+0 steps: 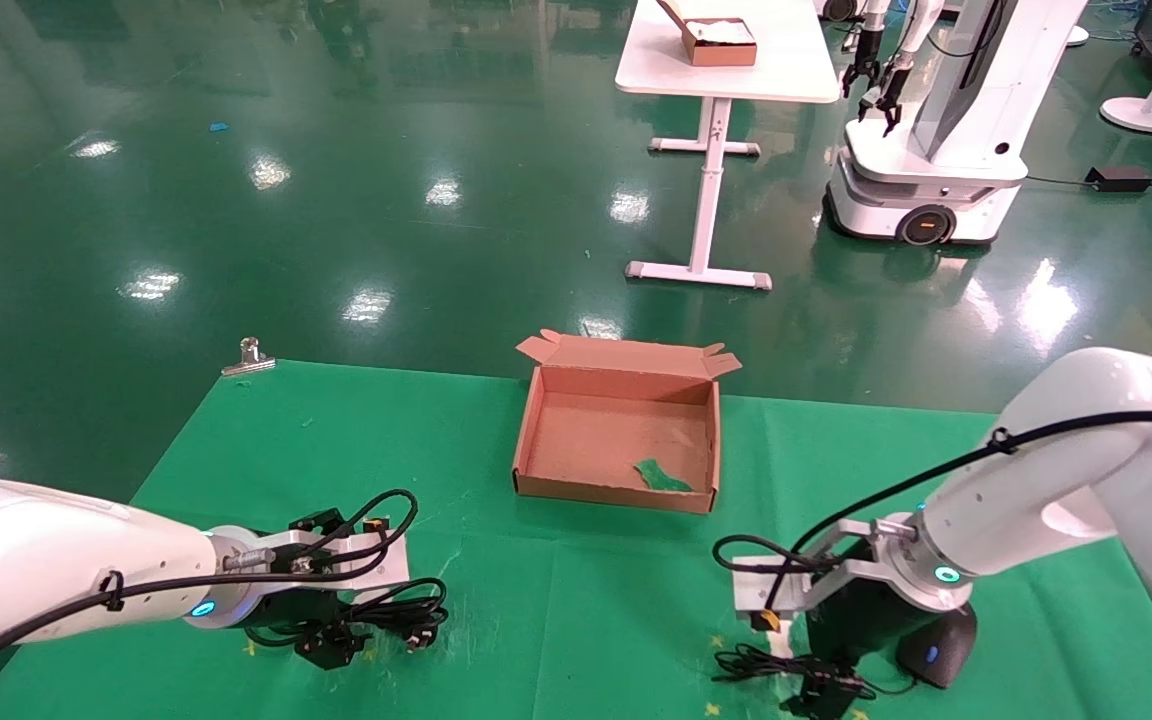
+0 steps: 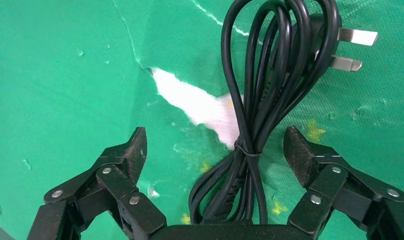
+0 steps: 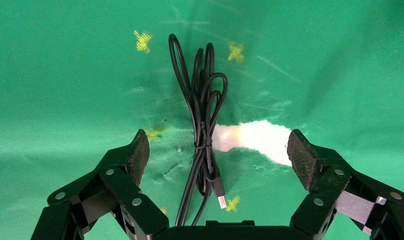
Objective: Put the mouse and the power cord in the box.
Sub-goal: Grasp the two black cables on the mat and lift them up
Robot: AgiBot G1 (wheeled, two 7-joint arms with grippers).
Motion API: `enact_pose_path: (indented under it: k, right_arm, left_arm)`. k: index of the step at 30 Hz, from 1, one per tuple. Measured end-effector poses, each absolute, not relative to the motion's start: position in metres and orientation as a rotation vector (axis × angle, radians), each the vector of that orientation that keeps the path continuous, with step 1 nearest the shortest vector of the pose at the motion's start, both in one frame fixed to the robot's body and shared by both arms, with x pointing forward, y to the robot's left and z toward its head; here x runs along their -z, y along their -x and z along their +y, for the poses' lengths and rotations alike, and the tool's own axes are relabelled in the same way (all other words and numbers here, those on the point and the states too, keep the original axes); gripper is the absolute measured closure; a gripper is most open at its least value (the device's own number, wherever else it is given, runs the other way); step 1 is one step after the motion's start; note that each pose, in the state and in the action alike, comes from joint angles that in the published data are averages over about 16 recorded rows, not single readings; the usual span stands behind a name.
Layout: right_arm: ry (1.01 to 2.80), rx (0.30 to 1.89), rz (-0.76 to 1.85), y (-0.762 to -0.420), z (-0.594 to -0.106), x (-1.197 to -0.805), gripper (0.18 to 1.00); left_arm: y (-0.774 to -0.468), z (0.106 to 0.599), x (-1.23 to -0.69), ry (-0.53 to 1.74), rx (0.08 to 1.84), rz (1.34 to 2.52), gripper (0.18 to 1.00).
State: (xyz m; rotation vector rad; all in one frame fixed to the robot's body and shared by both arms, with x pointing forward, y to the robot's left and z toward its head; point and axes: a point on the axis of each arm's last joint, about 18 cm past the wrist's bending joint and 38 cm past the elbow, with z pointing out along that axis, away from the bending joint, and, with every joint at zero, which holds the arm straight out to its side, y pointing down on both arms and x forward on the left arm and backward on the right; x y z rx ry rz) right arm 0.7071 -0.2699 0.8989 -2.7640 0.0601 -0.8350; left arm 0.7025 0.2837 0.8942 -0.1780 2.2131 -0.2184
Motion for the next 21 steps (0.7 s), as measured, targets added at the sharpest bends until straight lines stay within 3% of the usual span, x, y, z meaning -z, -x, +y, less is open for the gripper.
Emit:
enact_pose_path:
  k: [10,21]
  right_arm:
    - [2.756,0.837,0.065,-0.7059,-0.2719,-0.8997,0.248]
    - [2.753,0.838,0.068,-0.7052,-0.2729,-0.9,0.426]
  left_arm:
    - [-0.7024,0.2836,-0.8942,0.178,0.219,2.213,0.28]
    - [-0.7022,0.2834,-0.8941,0.177,0.22,2.214,0.479]
